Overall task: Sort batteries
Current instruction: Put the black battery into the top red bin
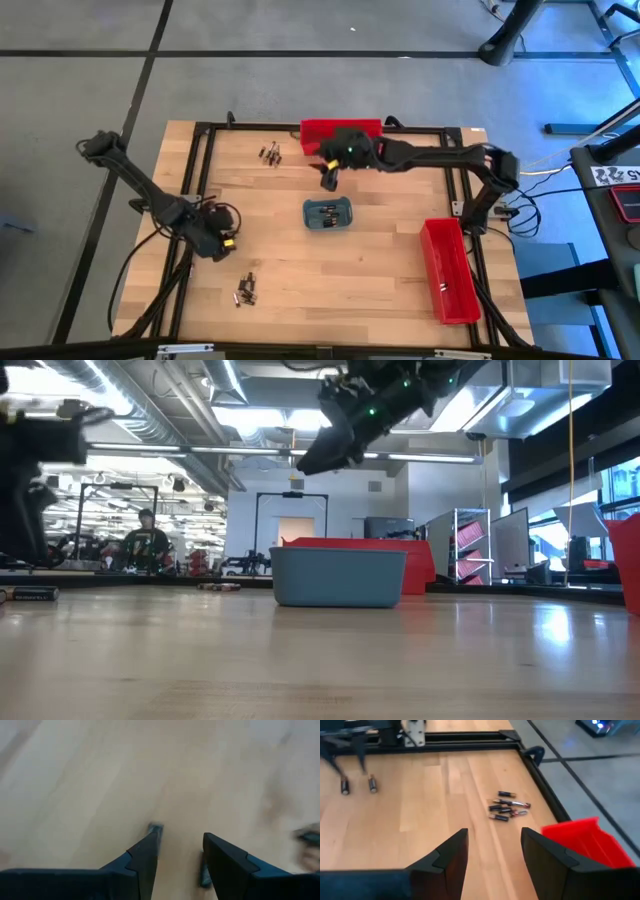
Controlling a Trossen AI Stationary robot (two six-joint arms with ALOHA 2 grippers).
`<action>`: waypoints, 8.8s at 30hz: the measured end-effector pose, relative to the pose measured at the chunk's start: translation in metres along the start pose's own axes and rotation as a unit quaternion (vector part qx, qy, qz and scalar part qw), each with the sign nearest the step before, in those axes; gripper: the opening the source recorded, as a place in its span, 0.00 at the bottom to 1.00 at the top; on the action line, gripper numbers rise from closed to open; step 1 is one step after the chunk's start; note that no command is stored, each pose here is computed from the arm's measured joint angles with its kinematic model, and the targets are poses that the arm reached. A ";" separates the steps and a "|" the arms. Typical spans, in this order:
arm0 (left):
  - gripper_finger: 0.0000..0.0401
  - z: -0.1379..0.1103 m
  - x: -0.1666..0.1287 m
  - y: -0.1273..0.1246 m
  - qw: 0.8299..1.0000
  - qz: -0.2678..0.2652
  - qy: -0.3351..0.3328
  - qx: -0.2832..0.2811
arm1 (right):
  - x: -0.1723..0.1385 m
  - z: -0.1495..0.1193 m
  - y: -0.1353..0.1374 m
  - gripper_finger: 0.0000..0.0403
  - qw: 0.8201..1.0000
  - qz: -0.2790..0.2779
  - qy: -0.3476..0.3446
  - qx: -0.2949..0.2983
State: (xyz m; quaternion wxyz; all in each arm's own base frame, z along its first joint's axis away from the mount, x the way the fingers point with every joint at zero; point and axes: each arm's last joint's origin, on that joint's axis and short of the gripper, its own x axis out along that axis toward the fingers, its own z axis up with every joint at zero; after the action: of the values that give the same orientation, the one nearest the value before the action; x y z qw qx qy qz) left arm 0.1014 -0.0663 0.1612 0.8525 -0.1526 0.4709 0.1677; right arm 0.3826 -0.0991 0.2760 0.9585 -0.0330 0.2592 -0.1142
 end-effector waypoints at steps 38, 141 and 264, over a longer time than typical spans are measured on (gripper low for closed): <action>0.09 -0.010 0.029 0.003 0.980 0.015 -0.195 0.044 | 0.010 -0.039 0.041 0.45 0.986 0.111 -0.119 -0.025; 0.41 0.040 0.005 -0.024 0.913 -0.048 -0.385 0.127 | 0.023 -0.092 -0.167 0.11 0.915 -0.105 0.228 0.316; 0.30 -0.013 0.045 0.042 0.995 0.099 -0.010 -0.013 | -0.054 -0.086 0.068 0.53 0.999 0.012 -0.045 -0.001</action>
State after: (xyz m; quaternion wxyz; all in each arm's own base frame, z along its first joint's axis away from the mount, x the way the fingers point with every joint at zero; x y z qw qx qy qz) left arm 0.0966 -0.0280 0.1120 0.8344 -0.1149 0.4729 0.2586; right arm 0.3075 -0.0210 0.2196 0.9704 -0.0357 0.2164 -0.1005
